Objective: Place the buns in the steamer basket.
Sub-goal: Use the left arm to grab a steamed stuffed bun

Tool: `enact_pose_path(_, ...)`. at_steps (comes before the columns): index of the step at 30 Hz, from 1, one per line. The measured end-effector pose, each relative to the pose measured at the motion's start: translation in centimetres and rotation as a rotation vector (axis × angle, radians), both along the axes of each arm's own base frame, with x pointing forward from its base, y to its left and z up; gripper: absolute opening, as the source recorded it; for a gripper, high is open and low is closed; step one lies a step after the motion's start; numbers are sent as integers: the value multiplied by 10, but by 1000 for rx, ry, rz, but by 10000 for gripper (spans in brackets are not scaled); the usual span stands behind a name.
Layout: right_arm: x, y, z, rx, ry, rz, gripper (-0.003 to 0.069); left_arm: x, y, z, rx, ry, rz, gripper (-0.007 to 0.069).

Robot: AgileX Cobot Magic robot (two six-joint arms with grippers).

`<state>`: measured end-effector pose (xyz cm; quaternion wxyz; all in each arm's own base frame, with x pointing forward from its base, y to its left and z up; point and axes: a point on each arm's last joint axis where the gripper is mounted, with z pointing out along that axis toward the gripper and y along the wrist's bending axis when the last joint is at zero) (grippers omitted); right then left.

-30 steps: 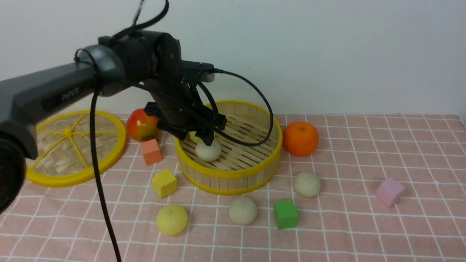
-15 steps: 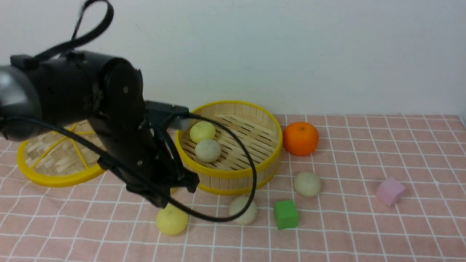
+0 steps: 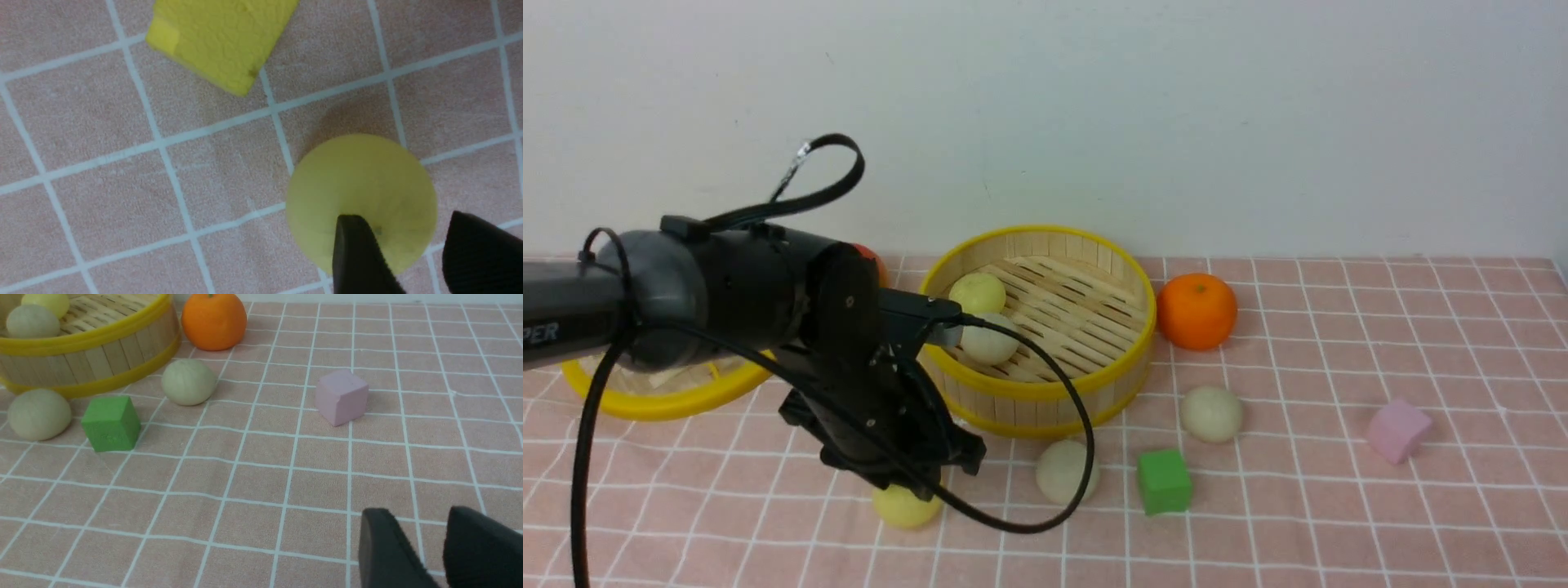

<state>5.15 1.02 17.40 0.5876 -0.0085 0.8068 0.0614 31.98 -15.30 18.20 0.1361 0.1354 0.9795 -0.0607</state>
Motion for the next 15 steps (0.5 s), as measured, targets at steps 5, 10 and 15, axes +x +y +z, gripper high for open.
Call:
enact_pose_path(5, 0, 0, 0, 0, 0, 0, 240, 5, -1, -10, 10, -12, -7, 316)
enact_pose_path(10, 0, 0, 0, 0, 0, 0, 240, 4, -1, -8, 12, -7, -7, 318)
enact_pose_path(15, 0, 0, 0, 0, 0, 0, 240, 0, 1, 6, -1, -28, -5, 318)
